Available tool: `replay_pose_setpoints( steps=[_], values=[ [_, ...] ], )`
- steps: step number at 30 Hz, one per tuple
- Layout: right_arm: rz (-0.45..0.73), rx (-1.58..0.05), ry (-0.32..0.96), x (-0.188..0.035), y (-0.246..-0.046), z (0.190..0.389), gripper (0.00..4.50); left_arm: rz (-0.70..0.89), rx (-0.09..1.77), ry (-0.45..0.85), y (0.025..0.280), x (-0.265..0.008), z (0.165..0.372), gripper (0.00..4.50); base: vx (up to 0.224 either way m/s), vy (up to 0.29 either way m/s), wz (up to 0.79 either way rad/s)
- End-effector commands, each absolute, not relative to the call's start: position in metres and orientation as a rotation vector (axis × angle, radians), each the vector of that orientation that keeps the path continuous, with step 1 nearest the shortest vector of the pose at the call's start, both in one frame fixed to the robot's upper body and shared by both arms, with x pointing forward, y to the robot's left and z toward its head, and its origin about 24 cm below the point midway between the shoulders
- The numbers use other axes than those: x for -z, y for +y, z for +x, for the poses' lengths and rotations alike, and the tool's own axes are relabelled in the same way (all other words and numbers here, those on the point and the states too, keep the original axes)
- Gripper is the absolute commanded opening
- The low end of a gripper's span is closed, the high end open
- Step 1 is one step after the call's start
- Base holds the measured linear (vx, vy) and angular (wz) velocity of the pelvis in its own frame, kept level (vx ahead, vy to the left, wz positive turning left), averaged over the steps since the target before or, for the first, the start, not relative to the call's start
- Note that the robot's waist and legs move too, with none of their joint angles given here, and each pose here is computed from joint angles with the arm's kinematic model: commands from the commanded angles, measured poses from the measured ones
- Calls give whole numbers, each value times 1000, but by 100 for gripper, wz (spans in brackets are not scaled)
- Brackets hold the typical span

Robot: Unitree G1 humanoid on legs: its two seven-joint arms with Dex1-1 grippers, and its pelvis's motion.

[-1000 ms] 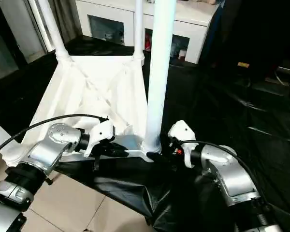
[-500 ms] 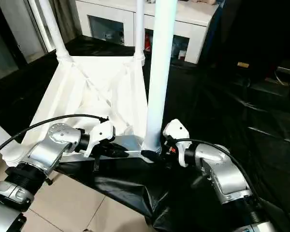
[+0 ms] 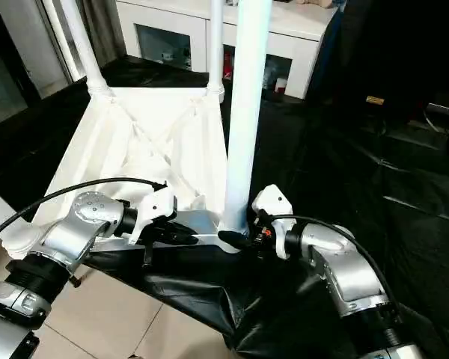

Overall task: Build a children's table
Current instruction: Rotate leg to tighten

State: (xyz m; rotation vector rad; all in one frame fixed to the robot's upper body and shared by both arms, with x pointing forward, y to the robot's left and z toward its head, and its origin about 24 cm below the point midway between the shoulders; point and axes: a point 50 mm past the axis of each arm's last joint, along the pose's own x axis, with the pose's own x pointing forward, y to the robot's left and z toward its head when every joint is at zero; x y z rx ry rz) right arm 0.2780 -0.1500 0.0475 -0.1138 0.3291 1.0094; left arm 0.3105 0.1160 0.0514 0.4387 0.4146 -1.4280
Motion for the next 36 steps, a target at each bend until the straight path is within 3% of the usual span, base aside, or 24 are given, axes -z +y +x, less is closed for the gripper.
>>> replay_pose_setpoints(
  steps=[1,2,4,10,12,16,19,21,28,32,33,36],
  values=[
    [-85,-948,343,-41,-149,279,271,395,1457,401,106,-48,306,0,0,0,0],
    [-85,-944,343,-41,-149,279,270,395,1456,401,106,-48,306,0,0,0,0],
    [22,-629,337,-34,-146,296,270,405,1300,408,97,-43,318,0,0,0,0],
    [46,-450,342,-27,-136,303,270,411,1133,392,79,-40,331,0,0,0,0],
    [5,-366,337,-22,-115,307,270,410,985,394,53,-37,341,0,0,0,0],
    [-32,-456,298,-25,-94,305,270,452,977,408,43,-35,341,0,0,0,0],
    [-3,-502,261,-30,-89,305,341,468,1002,423,45,-33,340,0,0,0,0],
    [9,-513,241,-34,-89,305,348,465,1017,434,48,-32,339,0,0,0,0],
    [-72,-715,173,-59,-118,305,406,465,1168,417,70,-33,333,0,0,0,0],
    [-133,-817,184,-65,-134,300,406,448,1287,388,79,-37,325,0,0,0,0],
    [-150,-880,202,-68,-144,296,406,428,1394,366,84,-42,318,0,0,0,0],
    [-161,-945,225,-69,-148,291,406,422,1466,371,89,-44,312,0,0,0,0]
  ],
)
